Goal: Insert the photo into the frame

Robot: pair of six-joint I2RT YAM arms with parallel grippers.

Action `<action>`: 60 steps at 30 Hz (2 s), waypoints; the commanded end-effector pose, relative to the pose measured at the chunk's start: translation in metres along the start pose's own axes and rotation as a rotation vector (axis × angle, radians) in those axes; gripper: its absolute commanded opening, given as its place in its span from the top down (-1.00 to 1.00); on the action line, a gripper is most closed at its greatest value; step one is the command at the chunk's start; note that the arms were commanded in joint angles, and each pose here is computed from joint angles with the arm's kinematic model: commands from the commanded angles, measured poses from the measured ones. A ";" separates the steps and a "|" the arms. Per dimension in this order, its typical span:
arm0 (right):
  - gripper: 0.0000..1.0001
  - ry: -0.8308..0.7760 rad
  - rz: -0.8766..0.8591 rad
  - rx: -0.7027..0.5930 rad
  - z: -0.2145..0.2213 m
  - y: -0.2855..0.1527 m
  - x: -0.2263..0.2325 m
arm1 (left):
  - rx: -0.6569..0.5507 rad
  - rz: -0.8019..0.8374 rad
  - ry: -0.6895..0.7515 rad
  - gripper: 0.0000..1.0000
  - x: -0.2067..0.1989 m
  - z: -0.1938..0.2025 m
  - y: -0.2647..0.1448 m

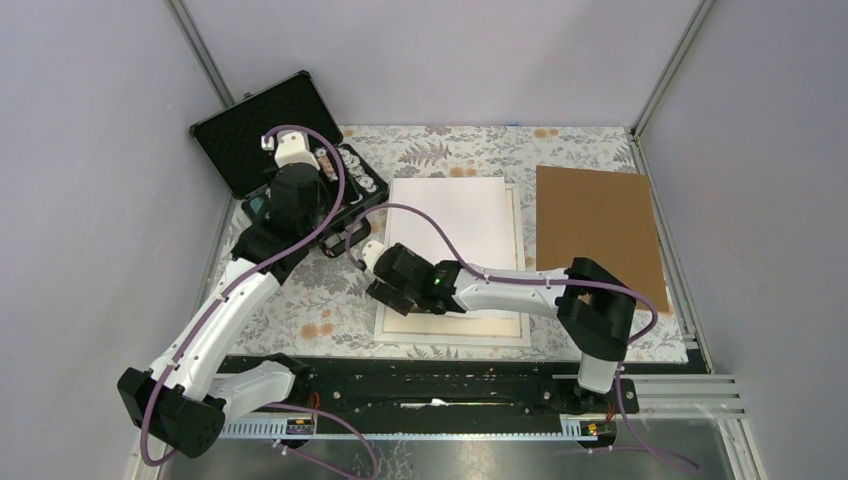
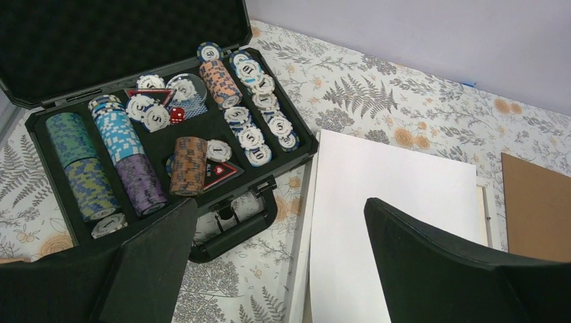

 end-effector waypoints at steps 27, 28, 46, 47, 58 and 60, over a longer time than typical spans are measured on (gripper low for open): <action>-0.67 1.441 -0.098 -0.288 0.079 -0.042 -0.287 | 0.402 0.373 -0.020 -0.98 -0.076 0.091 0.053; -0.64 1.448 -0.119 -0.306 0.079 -0.037 -0.300 | 0.440 0.379 -0.019 -0.97 -0.078 0.100 0.056; -0.37 1.430 -0.129 -0.169 0.098 0.041 -0.366 | 0.777 0.417 -0.176 -0.97 -0.082 0.193 0.086; -0.37 1.427 -0.133 -0.165 0.099 0.043 -0.364 | 0.787 0.420 -0.181 -0.97 -0.082 0.195 0.086; -0.35 1.368 -0.121 -0.085 0.109 0.070 -0.348 | 0.901 0.354 -0.256 -0.97 -0.074 0.232 0.094; -0.35 1.356 -0.120 -0.067 0.110 0.074 -0.345 | 0.912 0.353 -0.279 -0.97 -0.073 0.235 0.095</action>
Point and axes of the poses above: each gripper's point midway between its finger pads, its own y axis out along the fingers, its own x axis along the line the jaws close on, z = x × y, the point moved 3 cm from there along -y, back along the fingers, and after that the axes turned 3 degrees about y, right-handed, at the moved point
